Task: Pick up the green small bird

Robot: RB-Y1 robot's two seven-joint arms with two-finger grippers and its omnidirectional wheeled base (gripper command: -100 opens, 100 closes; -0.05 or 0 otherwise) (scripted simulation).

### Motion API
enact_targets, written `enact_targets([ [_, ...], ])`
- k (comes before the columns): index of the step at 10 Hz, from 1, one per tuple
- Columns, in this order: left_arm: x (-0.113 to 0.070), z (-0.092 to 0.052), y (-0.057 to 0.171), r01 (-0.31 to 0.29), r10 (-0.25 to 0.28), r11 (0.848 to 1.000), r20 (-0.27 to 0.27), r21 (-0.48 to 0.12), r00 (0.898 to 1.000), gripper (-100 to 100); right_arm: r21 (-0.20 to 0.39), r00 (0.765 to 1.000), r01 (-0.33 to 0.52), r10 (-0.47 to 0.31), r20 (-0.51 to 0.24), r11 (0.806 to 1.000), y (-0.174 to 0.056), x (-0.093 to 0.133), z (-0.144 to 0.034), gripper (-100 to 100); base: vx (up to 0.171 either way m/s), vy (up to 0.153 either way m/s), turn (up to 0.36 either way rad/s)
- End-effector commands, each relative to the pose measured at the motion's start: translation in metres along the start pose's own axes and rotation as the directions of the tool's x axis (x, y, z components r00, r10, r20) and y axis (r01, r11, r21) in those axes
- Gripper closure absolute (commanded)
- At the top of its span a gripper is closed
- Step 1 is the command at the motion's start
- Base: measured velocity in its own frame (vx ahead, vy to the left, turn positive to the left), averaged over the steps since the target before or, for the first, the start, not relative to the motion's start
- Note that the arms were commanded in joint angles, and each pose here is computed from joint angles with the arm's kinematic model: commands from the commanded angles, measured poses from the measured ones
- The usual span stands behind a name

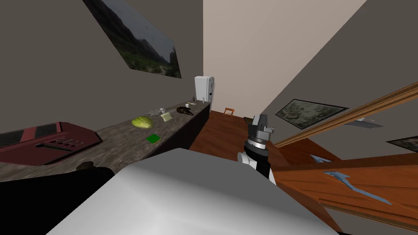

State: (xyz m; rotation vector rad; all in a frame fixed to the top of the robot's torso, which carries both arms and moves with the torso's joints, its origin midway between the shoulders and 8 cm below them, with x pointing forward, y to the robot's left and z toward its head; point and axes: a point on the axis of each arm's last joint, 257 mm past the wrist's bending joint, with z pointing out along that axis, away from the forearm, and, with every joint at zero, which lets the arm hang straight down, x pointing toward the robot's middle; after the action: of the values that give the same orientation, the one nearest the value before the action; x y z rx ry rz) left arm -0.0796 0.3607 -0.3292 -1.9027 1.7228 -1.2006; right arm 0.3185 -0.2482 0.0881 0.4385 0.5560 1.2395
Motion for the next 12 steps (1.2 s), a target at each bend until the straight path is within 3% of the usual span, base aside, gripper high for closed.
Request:
enact_targets([
  [1,-0.013,-0.033,0.018,0.022,-0.019,0.995,0.030,-0.097,0.999,-100,0.000,1.000,0.000,0.000,0.000,1.000,0.000,0.000,0.000,0,0.014,0.006,-0.319],
  [3,-0.036,-0.079,0.037,0.046,-0.026,0.970,0.088,-0.239,0.996,-100,0.000,1.000,0.000,0.000,0.000,1.000,0.000,0.000,0.000,0,0.027,0.047,-0.368],
  [4,-0.036,-0.083,0.039,0.048,-0.026,0.967,0.089,-0.250,0.996,-100,0.000,1.000,0.000,0.000,0.000,1.000,0.000,0.000,0.000,0,0.020,0.063,-0.081],
  [6,-0.060,-0.126,0.050,0.067,-0.011,0.926,0.151,-0.372,0.989,-100,0.000,1.000,0.000,0.000,0.000,1.000,0.000,0.000,0.000,0,0.018,0.077,-0.213],
  [7,-0.060,-0.126,0.050,0.063,-0.008,0.925,0.148,-0.375,0.989,-100,0.000,1.000,0.000,0.000,0.000,1.000,0.000,0.000,0.000,0,0.014,0.087,-0.118],
  [10,-0.099,-0.173,0.054,0.070,0.052,0.858,0.223,-0.508,0.973,-100,0.000,1.000,0.000,0.000,0.000,1.000,0.000,0.000,0.000,0,0.008,0.143,-0.191],
  [12,-0.125,-0.188,0.050,0.060,0.104,0.825,0.255,-0.561,0.961,-100,0.000,1.000,0.000,0.000,0.000,1.000,0.000,0.000,0.000,0,-0.038,0.239,-0.113],
])
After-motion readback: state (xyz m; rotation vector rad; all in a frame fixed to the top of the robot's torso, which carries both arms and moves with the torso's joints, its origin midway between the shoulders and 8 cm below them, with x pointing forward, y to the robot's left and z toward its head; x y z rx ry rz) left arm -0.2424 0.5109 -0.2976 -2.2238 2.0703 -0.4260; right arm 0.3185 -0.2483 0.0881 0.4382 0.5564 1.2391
